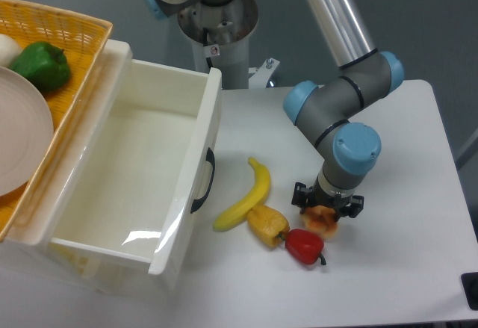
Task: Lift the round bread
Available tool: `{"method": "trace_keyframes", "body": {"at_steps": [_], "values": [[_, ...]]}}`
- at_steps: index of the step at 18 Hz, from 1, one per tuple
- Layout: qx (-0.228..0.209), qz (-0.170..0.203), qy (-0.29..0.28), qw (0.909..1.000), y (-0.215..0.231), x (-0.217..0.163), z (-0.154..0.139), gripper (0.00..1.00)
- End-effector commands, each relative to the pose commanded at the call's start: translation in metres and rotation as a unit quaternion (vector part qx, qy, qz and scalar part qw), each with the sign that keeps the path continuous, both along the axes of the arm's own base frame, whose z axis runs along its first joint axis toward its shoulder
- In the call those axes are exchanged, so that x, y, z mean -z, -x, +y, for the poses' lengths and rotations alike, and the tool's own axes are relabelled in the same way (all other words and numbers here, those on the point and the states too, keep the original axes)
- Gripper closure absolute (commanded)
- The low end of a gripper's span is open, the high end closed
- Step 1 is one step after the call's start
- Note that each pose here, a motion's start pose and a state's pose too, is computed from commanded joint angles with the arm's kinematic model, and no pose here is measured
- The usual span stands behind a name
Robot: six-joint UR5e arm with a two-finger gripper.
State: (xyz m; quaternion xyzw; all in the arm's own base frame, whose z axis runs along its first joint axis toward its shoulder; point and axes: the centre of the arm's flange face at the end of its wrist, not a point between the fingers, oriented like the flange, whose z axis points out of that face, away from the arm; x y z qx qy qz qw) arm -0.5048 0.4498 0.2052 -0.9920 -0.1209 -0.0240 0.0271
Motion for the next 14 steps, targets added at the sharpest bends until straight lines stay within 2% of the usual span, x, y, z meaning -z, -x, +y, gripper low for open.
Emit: {"method": "trace_keyframes", "body": {"at_steps": [4,8,14], "values": [[0.000,0.007,-0.003,1.0000,0.005,-0.010,-0.001,1.00],[-0.003,0.025,0.009,0.9997,0.005,-0.034,-0.009,1.00],[-0.012,0.051,-0.006,0.9986,0.016,-0.073,-0.019,1.00]]}}
